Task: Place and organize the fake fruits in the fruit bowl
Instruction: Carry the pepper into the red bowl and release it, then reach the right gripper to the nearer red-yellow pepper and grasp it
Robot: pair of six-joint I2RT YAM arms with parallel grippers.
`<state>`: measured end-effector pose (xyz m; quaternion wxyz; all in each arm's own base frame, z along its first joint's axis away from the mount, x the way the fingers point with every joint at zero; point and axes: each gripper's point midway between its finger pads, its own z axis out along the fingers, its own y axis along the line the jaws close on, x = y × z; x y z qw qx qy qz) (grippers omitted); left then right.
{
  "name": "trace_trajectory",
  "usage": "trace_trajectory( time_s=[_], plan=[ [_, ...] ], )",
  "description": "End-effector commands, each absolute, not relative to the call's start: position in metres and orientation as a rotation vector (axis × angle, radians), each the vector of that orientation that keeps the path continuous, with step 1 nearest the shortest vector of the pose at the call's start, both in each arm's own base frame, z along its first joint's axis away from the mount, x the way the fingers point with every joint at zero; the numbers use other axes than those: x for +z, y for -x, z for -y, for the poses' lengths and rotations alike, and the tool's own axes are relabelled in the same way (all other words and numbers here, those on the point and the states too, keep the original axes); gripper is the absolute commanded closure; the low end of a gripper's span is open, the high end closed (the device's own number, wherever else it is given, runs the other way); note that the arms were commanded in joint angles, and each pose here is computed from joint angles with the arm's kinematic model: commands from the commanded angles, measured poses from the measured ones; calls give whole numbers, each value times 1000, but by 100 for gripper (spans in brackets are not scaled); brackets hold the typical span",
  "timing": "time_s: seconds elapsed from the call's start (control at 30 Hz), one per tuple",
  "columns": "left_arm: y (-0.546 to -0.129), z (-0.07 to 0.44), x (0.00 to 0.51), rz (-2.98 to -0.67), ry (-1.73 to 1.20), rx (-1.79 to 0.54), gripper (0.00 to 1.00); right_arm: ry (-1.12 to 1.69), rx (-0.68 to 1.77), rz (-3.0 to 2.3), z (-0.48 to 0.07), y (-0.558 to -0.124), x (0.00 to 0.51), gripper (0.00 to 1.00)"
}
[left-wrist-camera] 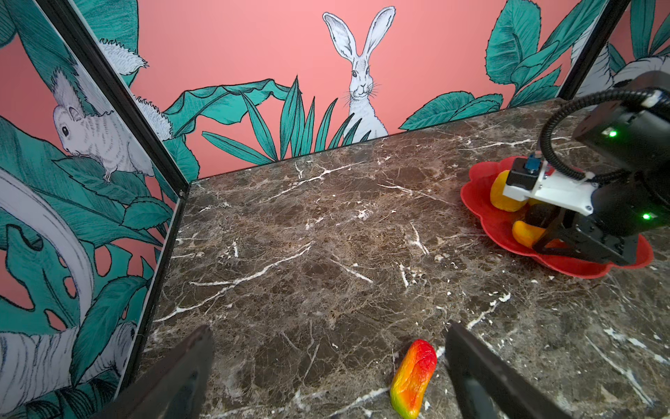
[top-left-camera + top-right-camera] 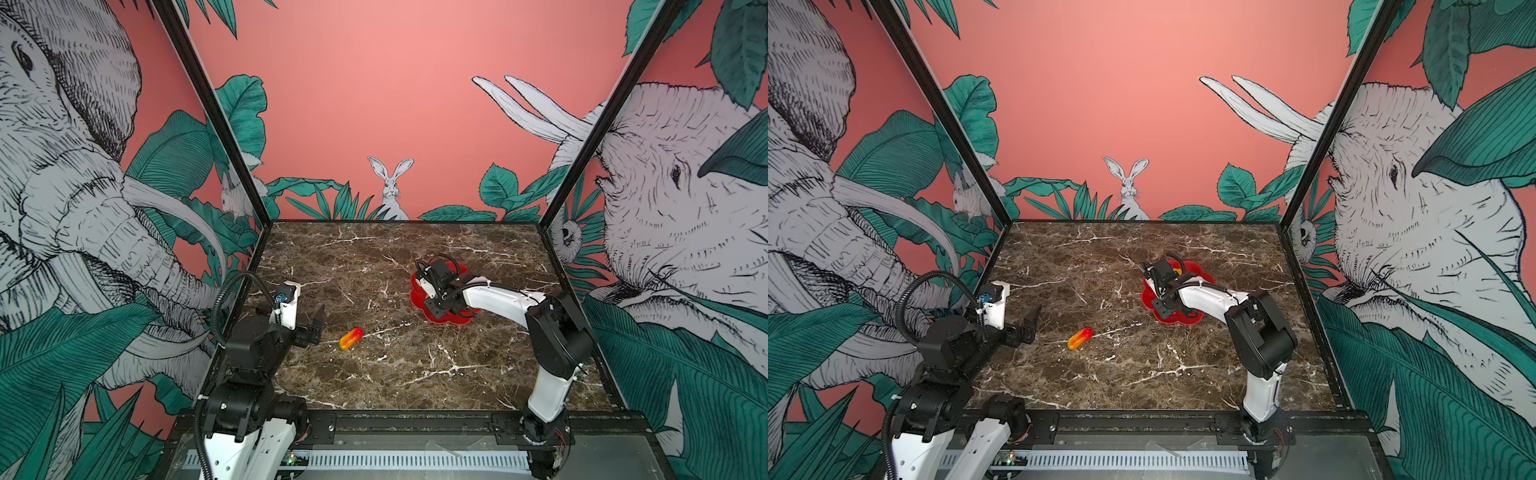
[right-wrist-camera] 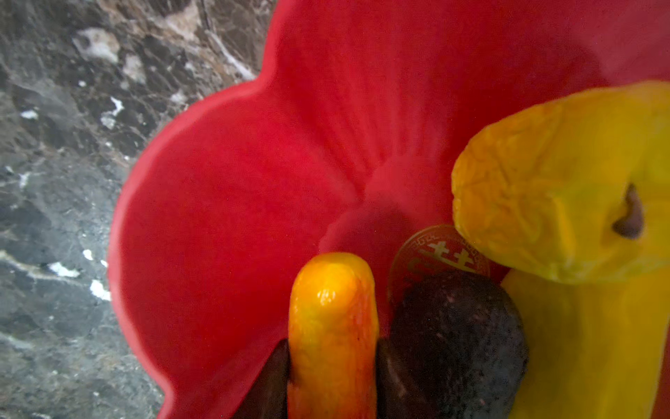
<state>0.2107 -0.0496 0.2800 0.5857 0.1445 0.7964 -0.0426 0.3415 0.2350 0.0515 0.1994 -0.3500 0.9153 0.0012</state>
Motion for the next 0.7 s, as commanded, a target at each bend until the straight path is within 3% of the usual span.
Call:
trace_trajectory(
  time_s=[0.0,0.4,0.57,0.67],
  plan=[
    [-211,50,274,-1876,-343,-106,0,987,9,-2543,-238,-347,60,57],
    [-212,51,275,-1873,-344,-110,0,983,-8,-2478,-231,-344,107,30],
    [-213,52,275,-1874,-348,-111,0,1064,65,-2359,-242,-342,149,1],
    [-213,52,274,-1878,-348,-111,0,1130,203,-2275,-266,-334,167,0]
  ],
)
